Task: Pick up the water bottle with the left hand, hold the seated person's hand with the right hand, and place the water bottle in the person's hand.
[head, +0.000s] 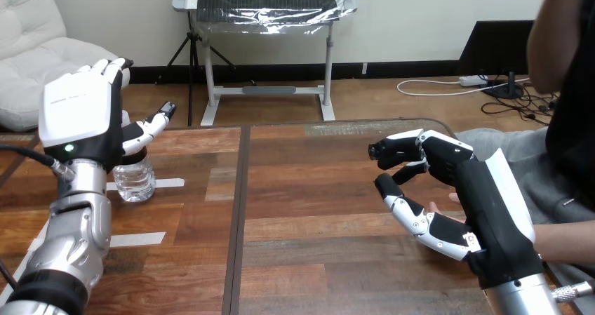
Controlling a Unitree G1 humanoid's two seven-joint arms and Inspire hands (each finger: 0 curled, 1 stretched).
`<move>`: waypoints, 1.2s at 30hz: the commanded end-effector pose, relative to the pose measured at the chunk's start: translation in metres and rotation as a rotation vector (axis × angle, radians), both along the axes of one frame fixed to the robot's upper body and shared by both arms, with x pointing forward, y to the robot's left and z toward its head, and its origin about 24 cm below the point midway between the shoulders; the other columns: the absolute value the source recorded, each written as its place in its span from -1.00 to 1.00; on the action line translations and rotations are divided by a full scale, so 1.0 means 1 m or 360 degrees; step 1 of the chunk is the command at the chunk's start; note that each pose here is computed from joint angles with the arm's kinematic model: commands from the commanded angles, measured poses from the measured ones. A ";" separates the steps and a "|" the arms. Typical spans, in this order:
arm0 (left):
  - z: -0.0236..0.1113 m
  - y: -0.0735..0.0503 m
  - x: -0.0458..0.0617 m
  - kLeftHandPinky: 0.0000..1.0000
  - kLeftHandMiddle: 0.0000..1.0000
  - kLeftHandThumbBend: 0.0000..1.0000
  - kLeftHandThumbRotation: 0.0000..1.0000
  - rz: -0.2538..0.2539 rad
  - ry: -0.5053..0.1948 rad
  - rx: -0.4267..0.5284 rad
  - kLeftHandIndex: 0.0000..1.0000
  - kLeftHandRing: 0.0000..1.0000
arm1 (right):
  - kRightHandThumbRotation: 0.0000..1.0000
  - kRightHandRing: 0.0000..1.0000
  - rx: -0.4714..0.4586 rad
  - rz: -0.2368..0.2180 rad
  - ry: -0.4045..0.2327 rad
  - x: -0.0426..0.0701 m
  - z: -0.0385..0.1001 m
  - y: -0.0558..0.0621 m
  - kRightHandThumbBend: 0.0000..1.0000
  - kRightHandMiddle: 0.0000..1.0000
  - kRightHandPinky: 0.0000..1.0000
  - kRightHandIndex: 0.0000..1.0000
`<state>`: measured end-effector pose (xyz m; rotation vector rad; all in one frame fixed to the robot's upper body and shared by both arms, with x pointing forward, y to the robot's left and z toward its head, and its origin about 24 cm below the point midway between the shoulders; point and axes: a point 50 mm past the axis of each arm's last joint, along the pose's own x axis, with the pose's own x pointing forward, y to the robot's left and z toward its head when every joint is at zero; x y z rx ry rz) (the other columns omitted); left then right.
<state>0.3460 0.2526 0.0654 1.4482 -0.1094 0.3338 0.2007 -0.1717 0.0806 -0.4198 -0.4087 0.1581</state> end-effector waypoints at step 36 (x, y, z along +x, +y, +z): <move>0.019 0.003 0.021 0.75 0.79 0.15 0.85 0.0036 0.0066 0.0079 0.77 0.78 | -1.00 0.20 -0.0009 0.0011 -0.0178 0.008 0.022 0.000 -0.18 0.28 -0.03 0.21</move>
